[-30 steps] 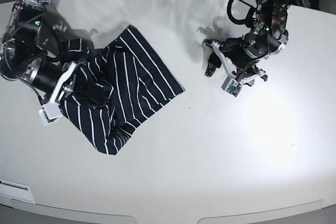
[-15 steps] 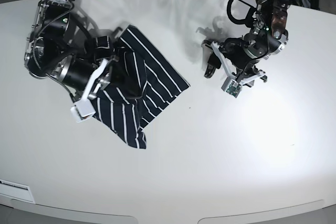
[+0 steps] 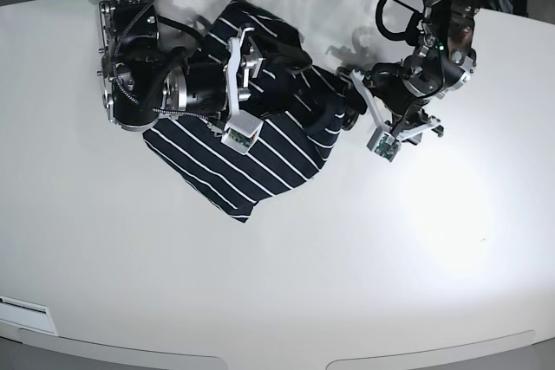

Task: Fold the T-shirt properly
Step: 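Fold the held end over the shirt with the right gripper toward the left gripper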

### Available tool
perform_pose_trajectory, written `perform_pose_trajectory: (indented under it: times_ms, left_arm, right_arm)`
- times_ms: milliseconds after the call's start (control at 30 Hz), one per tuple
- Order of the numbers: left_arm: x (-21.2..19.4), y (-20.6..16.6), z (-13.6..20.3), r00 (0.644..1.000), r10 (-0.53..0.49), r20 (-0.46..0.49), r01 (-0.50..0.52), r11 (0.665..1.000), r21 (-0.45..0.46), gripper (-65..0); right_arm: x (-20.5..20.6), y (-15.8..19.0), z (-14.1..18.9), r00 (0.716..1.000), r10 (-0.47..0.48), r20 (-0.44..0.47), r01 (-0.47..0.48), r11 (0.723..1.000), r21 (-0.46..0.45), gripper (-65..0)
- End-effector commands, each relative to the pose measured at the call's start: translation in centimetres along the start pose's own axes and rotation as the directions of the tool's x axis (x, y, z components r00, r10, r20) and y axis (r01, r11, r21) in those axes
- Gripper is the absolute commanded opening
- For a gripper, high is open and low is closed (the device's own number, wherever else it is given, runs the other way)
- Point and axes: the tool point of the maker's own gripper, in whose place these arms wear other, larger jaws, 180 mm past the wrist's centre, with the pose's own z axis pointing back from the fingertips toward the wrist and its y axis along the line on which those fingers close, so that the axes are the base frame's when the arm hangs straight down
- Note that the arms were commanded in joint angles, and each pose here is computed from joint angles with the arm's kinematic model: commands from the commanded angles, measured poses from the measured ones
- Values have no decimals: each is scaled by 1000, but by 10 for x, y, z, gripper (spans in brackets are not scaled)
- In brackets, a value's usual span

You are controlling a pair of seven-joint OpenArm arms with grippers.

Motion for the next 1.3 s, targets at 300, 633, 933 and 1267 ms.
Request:
perform_pose_trajectory:
  times_ms: [300,633,933,1267]
  left_arm:
    - [34,26,6,995,-51,87,43,994,97,-650]
    - [85,-29,35,959,-1,284,64,975,-213,-650]
    - [50,-132,54,971,-2,240,147,795,-589,-650]
    - [-18,-119,20,978,-197,61,201,841,-502,-650]
  right_arm:
    - [71,-56,46,976,156,153,-114,960,-256,-650]
    - [72,-129,58,966,242,94,-159,839,-520,-650]
    - [54,-192,16,968,198,-157,-250,840,-481,-650]
    - [7,-220,30,928,137,-346,-301,824,-480,-650]
